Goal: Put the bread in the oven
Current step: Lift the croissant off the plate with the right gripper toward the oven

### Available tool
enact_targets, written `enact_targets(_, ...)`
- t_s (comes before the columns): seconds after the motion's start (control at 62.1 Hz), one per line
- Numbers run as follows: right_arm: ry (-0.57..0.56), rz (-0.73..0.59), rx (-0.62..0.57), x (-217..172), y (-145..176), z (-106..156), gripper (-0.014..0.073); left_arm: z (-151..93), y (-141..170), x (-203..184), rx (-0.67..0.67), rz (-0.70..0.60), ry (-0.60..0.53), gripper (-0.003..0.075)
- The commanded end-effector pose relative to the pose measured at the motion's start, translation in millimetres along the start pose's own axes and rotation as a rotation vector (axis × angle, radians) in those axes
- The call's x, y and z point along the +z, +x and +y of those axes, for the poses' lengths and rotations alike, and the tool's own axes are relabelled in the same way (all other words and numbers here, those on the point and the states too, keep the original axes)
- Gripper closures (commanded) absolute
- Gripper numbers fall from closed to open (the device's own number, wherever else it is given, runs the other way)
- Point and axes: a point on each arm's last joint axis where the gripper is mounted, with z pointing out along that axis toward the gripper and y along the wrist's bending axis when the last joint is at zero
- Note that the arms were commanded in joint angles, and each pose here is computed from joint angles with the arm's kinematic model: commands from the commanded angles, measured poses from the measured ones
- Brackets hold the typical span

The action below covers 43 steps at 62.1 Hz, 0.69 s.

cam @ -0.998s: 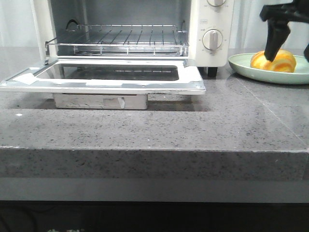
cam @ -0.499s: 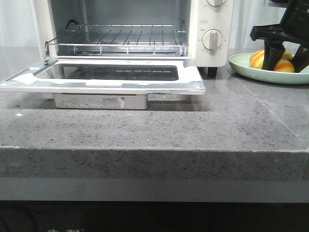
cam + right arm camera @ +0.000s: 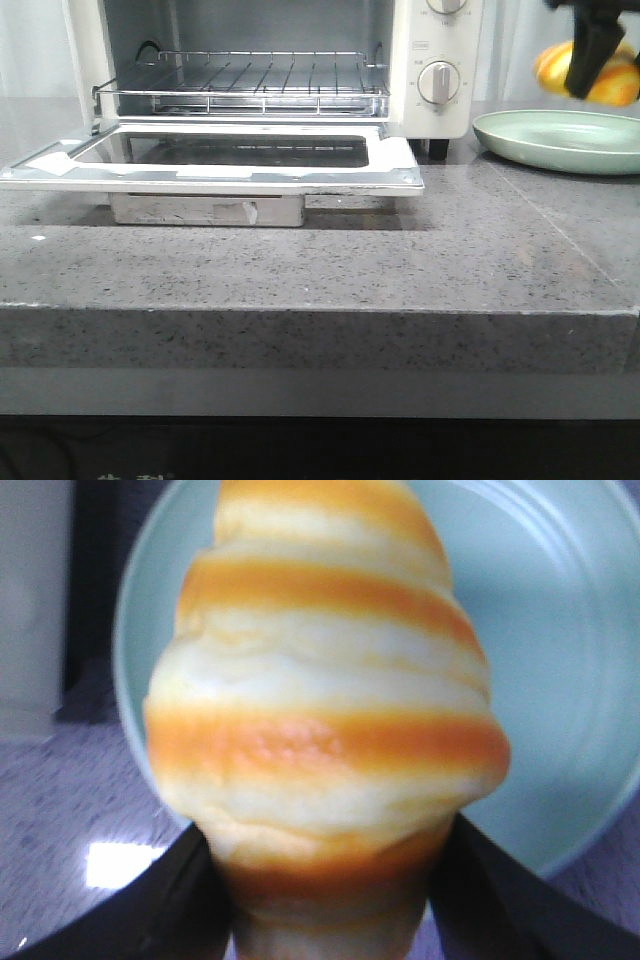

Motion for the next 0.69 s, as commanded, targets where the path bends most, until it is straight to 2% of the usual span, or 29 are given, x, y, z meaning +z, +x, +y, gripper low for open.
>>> enact_targets(0.0,-0.030,-0.147,-0.019,-49.9,4.8,9.6,0.0526,0.4,-11.7,-8.0,-0.008,-0.101,0.006,0.0738)
enact_targets(0.161,-0.073,-0.163,-0.065,-76.5,43.6,25.5,0.0526,0.4,-11.7,-8.0,-0.008,-0.101,0.006,0.0738)
enact_targets(0.402,-0.201,-0.163,-0.222,-95.1,99.2,67.9,0.0526,0.4,-11.7,-8.0,-0.008,-0.101,0.006,0.0738)
enact_targets(0.547,-0.304,-0.169,-0.351,-98.0,110.1,108.1,0.0526,0.3,-11.7,-8.0,-0.009,-0.101,0.007,0.0738)
enact_targets(0.676,-0.362,-0.178,-0.438,-97.8,105.0,142.8,0.0526,0.0,-11.7,-8.0,-0.011,-0.101,0.010,0.0738)
